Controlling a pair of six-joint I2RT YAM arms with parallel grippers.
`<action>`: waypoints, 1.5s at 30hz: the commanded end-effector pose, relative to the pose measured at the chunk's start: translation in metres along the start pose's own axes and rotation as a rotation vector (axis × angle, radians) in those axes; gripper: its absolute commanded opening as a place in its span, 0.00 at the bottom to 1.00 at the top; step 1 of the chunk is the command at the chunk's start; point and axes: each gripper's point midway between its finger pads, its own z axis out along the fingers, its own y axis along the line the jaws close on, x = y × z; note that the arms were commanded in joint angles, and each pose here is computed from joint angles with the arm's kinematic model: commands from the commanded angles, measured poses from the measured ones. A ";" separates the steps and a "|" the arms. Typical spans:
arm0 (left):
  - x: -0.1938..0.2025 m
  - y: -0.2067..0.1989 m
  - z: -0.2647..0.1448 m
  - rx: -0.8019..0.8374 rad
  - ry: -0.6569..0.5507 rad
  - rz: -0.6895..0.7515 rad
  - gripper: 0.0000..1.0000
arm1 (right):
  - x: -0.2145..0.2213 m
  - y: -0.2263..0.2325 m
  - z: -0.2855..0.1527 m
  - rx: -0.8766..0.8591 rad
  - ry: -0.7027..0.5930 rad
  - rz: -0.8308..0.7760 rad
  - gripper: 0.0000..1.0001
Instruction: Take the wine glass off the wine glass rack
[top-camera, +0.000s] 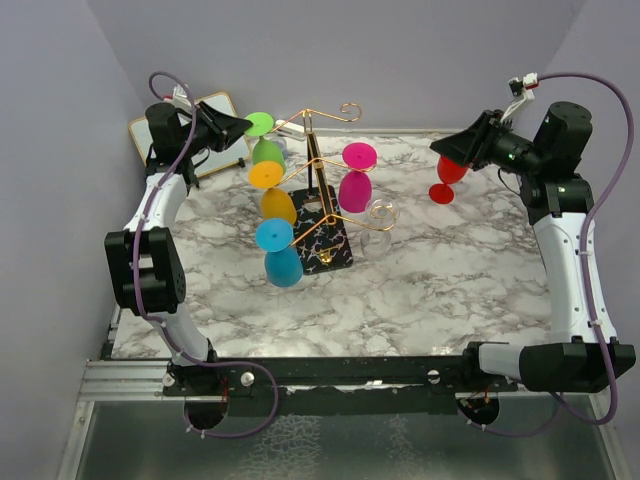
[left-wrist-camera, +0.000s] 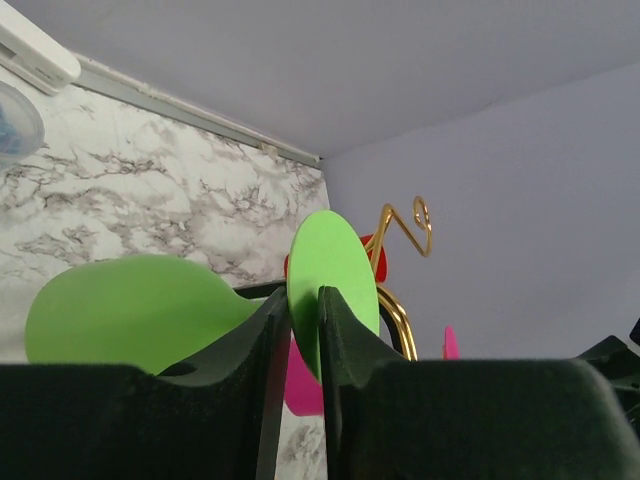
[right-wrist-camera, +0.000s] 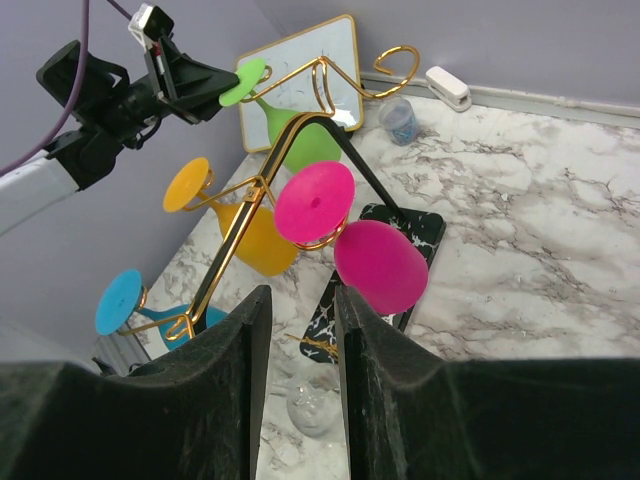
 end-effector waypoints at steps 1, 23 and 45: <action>-0.002 -0.021 0.001 0.078 0.010 0.028 0.14 | -0.005 0.005 0.001 -0.025 -0.012 -0.020 0.31; -0.004 -0.065 -0.016 0.186 -0.013 -0.043 0.00 | -0.005 0.007 -0.001 -0.027 -0.021 -0.020 0.30; 0.011 -0.075 0.020 0.178 0.049 -0.040 0.00 | -0.003 0.008 -0.001 -0.036 -0.021 -0.015 0.30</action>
